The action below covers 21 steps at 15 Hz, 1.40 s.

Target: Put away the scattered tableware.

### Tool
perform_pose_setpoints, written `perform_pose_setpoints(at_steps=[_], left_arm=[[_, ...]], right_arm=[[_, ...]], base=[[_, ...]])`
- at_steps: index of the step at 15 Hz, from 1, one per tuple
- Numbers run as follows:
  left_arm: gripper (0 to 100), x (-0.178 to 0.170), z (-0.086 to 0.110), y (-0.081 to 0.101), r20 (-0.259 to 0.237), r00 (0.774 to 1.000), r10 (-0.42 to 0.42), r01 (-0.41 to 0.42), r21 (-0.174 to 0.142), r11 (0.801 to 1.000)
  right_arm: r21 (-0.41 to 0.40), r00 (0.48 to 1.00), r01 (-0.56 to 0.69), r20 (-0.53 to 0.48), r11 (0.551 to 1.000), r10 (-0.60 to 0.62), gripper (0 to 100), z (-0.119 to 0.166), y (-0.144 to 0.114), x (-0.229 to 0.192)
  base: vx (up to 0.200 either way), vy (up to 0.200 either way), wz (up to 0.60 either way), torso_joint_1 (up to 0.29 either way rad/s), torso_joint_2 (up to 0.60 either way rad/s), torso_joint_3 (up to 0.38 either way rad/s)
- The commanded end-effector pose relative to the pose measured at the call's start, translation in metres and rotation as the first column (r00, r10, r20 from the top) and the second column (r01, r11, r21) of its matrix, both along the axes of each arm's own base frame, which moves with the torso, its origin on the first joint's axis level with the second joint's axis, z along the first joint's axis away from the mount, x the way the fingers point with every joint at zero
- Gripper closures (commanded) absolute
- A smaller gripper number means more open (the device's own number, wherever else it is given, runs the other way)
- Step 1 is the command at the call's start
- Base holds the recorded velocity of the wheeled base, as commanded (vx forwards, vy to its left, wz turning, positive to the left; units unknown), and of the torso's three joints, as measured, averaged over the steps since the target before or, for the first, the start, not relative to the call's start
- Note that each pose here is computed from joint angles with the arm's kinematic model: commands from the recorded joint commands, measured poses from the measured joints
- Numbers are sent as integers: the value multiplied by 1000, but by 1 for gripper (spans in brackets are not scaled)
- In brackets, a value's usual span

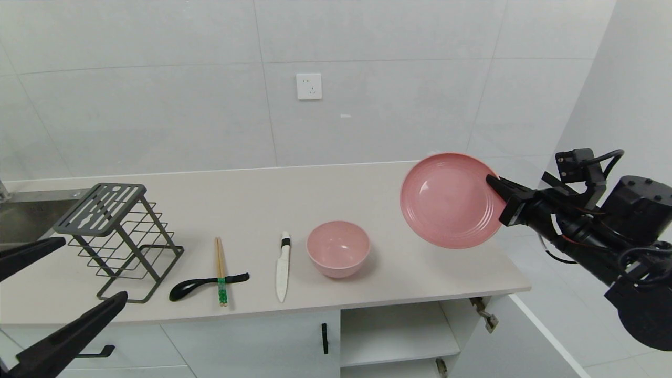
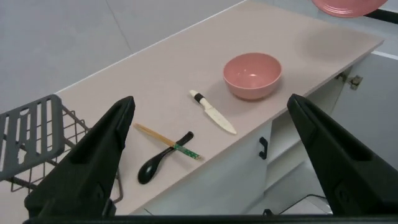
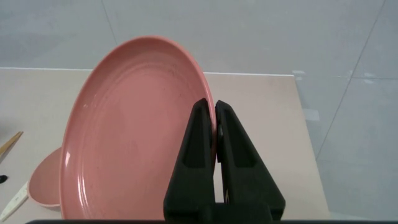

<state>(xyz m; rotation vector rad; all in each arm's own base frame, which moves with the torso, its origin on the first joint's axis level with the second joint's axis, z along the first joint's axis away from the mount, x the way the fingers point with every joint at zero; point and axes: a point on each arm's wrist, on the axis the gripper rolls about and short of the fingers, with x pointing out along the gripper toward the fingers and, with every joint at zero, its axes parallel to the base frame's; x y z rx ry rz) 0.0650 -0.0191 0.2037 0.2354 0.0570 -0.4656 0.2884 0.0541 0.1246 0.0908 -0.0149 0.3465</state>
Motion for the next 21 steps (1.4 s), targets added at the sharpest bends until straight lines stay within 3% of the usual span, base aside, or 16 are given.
perform_pose_setpoints(at_steps=[1, 2, 5, 7, 8, 9, 11, 15, 18, 20, 21], left_arm=[[0, 29, 0, -9, -88, 996, -22, 22, 6, 1000], [0, 37, 3, -11, -91, 996, -24, 24, 1, 1000], [0, 73, 0, -23, -164, 986, -30, 11, -118, 993], [0, 93, -2, -27, -271, 962, -27, -40, -236, 971], [0, 105, -7, -31, -326, 945, -28, -60, -259, 964], [0, 105, -7, -31, -326, 945, -28, -60, -259, 964], [0, 121, -22, -39, -401, 915, -28, -72, -232, 970], [0, 141, -20, -58, -411, 909, -66, -30, -225, 974], [0, 164, -37, -78, -474, 877, -76, -29, -211, 977], [0, 194, -57, -91, -475, 879, -46, -54, -193, 980], [0, 201, -64, -102, -445, 894, -52, -43, -199, 979]], right_arm=[[1, 1000, 11, 6, 1000, -11, 100, 1, -3, 1], [2, 1000, 17, 7, 1000, -17, 100, 2, -5, 1], [4, 999, 31, 13, 1000, -31, 100, 3, -9, 1], [4, 999, 31, 15, 1000, -31, 100, 4, -9, 1], [4, 999, 31, 15, 1000, -31, 100, 4, -9, 1], [4, 999, 31, 15, 1000, -31, 100, 4, -9, 1], [6, 999, 32, 12, 999, -32, 100, 3, -9, 2], [6, 999, 31, 14, 1000, -31, 100, 4, -9, 2], [7, 999, 31, 22, 1000, -31, 100, 5, -9, 3], [9, 999, 29, 34, 1000, -29, 100, 8, -8, 5], [9, 999, 29, 32, 1000, -29, 100, 7, -8, 6]], base=[[0, 0, 0, 0, 0, 0], [0, 0, 0, 0, 0, 0], [0, 0, 0, 0, 0, 0], [0, 0, 0, 0, 0, 0], [0, 0, 0, 0, 0, 0], [0, 0, 0, 0, 0, 0], [0, 0, 0, 0, 0, 0], [0, 0, 0, 0, 0, 0], [0, 0, 0, 0, 0, 0], [0, 0, 0, 0, 0, 0], [0, 0, 0, 0, 0, 0]])
